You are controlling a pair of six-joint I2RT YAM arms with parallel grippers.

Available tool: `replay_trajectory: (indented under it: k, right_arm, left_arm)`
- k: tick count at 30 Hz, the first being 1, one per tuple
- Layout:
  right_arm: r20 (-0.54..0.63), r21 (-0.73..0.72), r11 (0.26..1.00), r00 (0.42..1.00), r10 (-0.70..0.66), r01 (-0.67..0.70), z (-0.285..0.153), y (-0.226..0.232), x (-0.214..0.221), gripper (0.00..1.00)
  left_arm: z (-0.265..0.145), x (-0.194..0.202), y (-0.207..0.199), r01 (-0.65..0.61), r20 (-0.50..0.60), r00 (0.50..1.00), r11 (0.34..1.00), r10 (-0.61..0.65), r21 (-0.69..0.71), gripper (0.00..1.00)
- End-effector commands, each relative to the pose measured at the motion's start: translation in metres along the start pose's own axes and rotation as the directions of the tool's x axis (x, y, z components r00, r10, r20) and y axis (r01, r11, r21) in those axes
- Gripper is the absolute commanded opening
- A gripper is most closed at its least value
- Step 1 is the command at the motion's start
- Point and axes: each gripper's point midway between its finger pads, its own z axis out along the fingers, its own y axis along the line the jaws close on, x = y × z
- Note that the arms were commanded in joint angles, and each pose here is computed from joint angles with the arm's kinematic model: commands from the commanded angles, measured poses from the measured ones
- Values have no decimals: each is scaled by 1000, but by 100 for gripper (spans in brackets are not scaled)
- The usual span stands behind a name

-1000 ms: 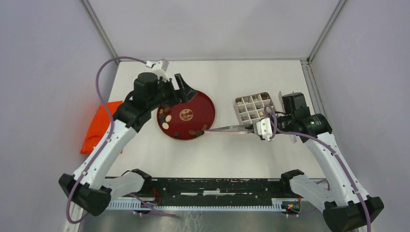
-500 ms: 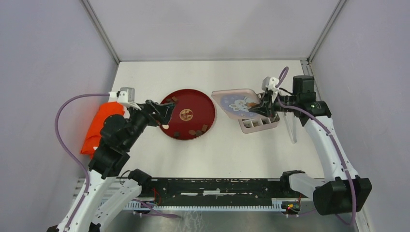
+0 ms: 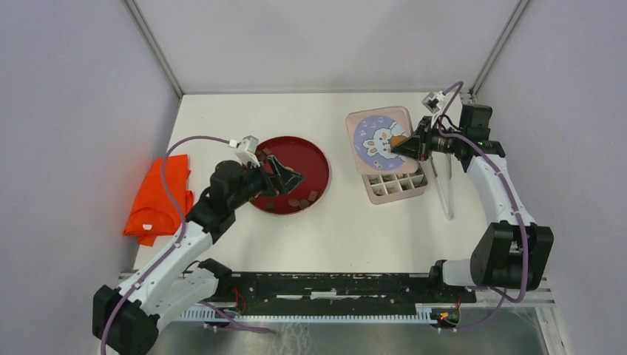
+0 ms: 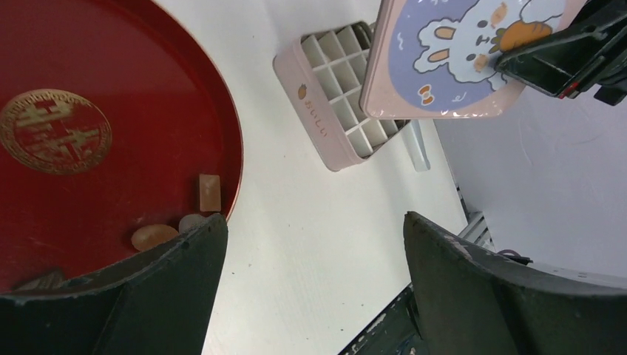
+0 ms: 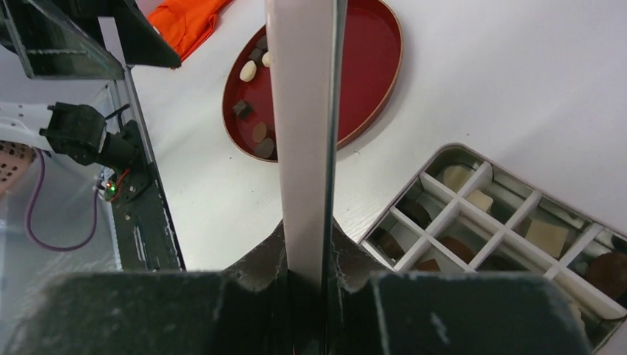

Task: Pack the chocolate
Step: Pick up the box lid from the center of the board, then move the packing box to the center of the board.

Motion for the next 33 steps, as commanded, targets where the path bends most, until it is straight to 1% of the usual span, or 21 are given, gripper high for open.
replay_trajectory:
  k: [1, 2, 3, 4, 6, 7, 9, 11, 12, 13, 14, 15, 16, 17, 18, 19, 20, 23, 25, 32, 33]
  right_arm:
    - [41, -24, 995, 995, 95, -94, -8, -17, -16, 0]
    - [33, -31, 994, 994, 108, -107, -9, -22, -15, 0]
    - [9, -38, 990, 990, 139, -139, -10, -27, -9, 0]
    - [-31, -31, 989, 989, 142, -143, -13, -31, -3, 0]
    - [-88, -36, 993, 990, 110, -114, -15, -37, 1, 0]
    - [-109, -50, 990, 986, 127, -133, -16, -35, 5, 0]
    - [-118, -78, 990, 987, 107, -117, -20, -34, 7, 0]
    - [-92, -64, 993, 992, 92, -98, -28, -38, 1, 0]
    - [-65, -38, 996, 995, 78, -80, -34, -44, -6, 0]
    - [-36, 3, 996, 996, 86, -86, -42, -49, -12, 0]
    - [0, 49, 996, 997, 81, -80, -47, -59, -18, 0]
    - [38, 108, 993, 999, 39, -43, -53, -67, -27, 0]
    - [69, 156, 986, 997, 45, -56, -58, -70, -30, 0]
    - [100, 191, 981, 995, 22, -41, -61, -73, -36, 0]
    - [120, 216, 976, 993, -1, -25, -63, -73, -38, 0]
    - [132, 223, 974, 991, -4, -26, -64, -72, -39, 0]
    - [136, 228, 973, 991, -8, -23, -64, -71, -38, 0]
    - [144, 225, 973, 990, 8, -41, -64, -72, -30, 0]
    - [152, 214, 975, 988, 24, -56, -64, -73, -26, 0]
    - [148, 204, 976, 988, 43, -73, -69, -76, -13, 0]
    - [149, 202, 977, 988, 45, -75, -69, -76, -12, 0]
  left_arm:
    - [21, -16, -36, 56, 31, 998, 989, -61, 140, 92]
    - [28, -14, -41, 51, 16, 998, 989, -54, 142, 91]
    - [35, -11, -46, 42, 6, 999, 989, -44, 140, 91]
    - [43, -7, -49, 33, -10, 999, 991, -32, 133, 91]
    - [61, 4, -55, 22, -43, 999, 993, -17, 113, 89]
    - [71, 11, -56, 24, -63, 998, 995, -18, 98, 88]
    - [91, 26, -57, 34, -105, 994, 996, -26, 77, 83]
    - [111, 43, -57, 52, -139, 989, 998, -46, 46, 74]
    - [122, 53, -57, 59, -156, 986, 998, -54, 27, 70]
    - [132, 61, -58, 65, -170, 983, 998, -64, 1, 67]
    - [145, 77, -52, 66, -204, 976, 997, -74, -44, 65]
    - [156, 87, -53, 63, -226, 971, 995, -78, -77, 63]
    - [164, 99, -52, 52, -249, 965, 991, -81, -122, 63]
    - [176, 103, -51, 42, -251, 964, 985, -84, -169, 63]
    - [183, 112, -47, 22, -277, 957, 974, -86, -227, 62]
    - [190, 119, -45, 8, -293, 952, 963, -89, -269, 62]
    - [200, 117, -50, 1, -291, 952, 956, -90, -293, 61]
    - [216, 126, -41, -22, -301, 948, 921, -105, -389, 52]
    - [223, 131, -34, -29, -307, 945, 902, -117, -431, 51]
    - [241, 142, -26, -58, -319, 940, 869, -117, -491, 50]
    - [243, 144, -26, -62, -325, 938, 867, -118, -494, 49]
